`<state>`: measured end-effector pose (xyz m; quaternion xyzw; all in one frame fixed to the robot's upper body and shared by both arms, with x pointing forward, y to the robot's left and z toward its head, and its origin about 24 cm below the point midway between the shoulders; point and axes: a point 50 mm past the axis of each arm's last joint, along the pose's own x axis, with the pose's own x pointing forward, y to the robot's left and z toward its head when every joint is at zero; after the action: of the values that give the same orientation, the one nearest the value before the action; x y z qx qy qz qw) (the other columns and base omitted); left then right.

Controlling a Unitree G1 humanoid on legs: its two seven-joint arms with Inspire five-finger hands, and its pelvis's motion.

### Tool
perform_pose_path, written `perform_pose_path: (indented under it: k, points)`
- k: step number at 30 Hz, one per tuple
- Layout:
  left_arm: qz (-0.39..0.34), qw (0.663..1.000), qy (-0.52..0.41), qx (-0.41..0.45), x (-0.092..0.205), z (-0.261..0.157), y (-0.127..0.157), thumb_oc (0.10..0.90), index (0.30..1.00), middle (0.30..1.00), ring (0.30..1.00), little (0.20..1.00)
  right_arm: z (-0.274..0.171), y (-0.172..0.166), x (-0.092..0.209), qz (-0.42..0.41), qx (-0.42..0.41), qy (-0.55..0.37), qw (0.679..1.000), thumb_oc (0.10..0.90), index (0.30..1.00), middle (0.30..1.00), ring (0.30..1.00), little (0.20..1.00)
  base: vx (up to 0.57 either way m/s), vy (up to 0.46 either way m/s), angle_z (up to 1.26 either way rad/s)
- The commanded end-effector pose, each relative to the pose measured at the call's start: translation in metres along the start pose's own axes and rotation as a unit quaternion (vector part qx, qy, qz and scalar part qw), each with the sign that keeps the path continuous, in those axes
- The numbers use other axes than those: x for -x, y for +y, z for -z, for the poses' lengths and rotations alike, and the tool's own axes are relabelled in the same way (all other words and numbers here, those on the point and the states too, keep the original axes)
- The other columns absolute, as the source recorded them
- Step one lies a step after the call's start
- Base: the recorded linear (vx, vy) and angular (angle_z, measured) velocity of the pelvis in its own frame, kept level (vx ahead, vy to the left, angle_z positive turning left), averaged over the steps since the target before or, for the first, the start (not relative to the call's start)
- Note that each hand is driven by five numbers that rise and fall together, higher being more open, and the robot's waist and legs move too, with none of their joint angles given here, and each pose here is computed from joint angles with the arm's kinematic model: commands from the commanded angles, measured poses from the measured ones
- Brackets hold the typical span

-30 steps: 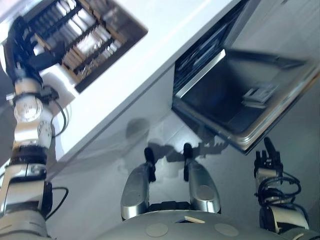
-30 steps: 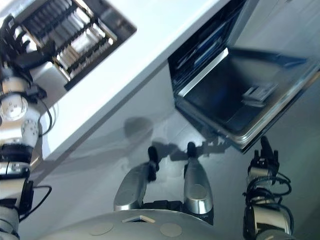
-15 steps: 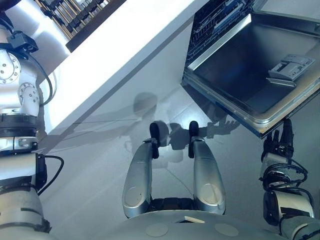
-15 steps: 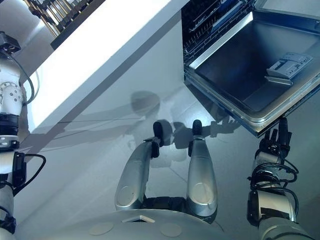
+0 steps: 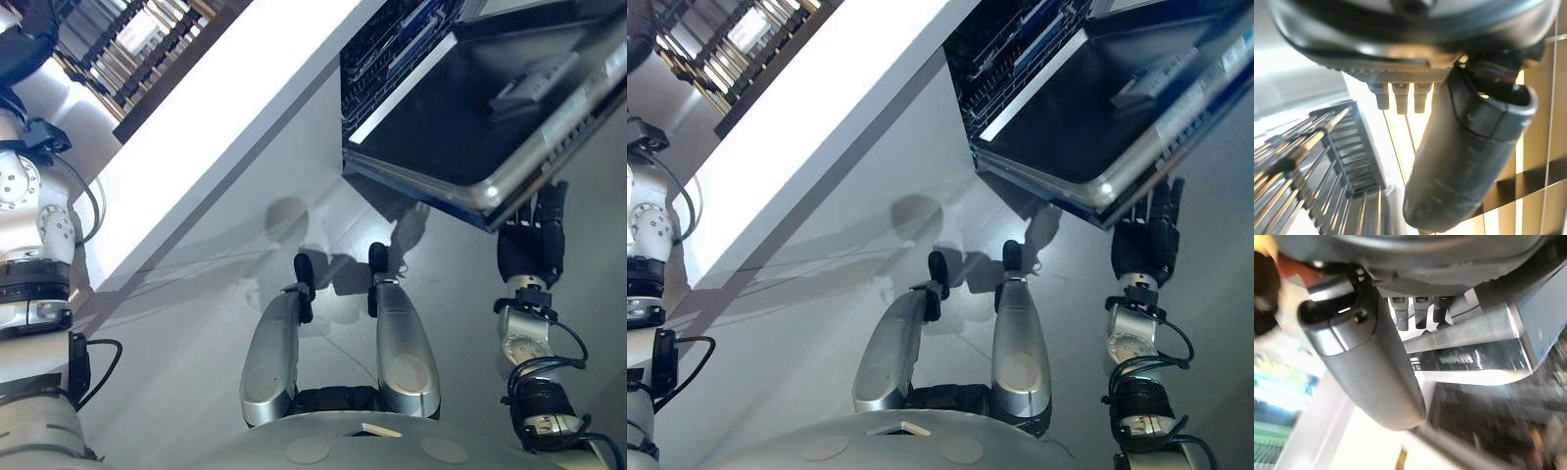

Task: Pick up plates and place into dishwasher.

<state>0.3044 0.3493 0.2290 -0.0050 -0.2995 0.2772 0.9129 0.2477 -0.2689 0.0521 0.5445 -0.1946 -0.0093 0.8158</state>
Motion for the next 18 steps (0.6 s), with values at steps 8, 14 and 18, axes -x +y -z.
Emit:
perform_pose_path:
  k: [8, 14, 18]
  points:
    - [0.009, 0.998, -0.029, 0.049, 0.017, 0.012, 0.003, 0.8, 0.9, 0.9, 0.9, 0.9, 0.071, 0.179, -0.061, -0.393, 0.045, 0.111, 0.912, 0.8, 0.9, 0.9, 0.9, 0.9, 0.06, 0.041, 0.15]
    - [0.009, 1.0, -0.018, 0.019, 0.055, 0.025, 0.028, 0.8, 0.9, 0.9, 0.9, 0.9, 0.025, 0.055, -0.032, -0.096, 0.18, 0.034, 0.978, 0.8, 0.9, 0.9, 0.9, 0.9, 0.04, 0.03, 0.11]
    - [0.013, 1.0, -0.008, 0.007, 0.073, 0.027, 0.027, 0.8, 0.9, 0.9, 0.9, 0.9, 0.012, 0.023, -0.007, 0.001, 0.209, -0.008, 0.978, 0.8, 0.9, 0.9, 0.9, 0.9, 0.0, -0.017, -0.08]
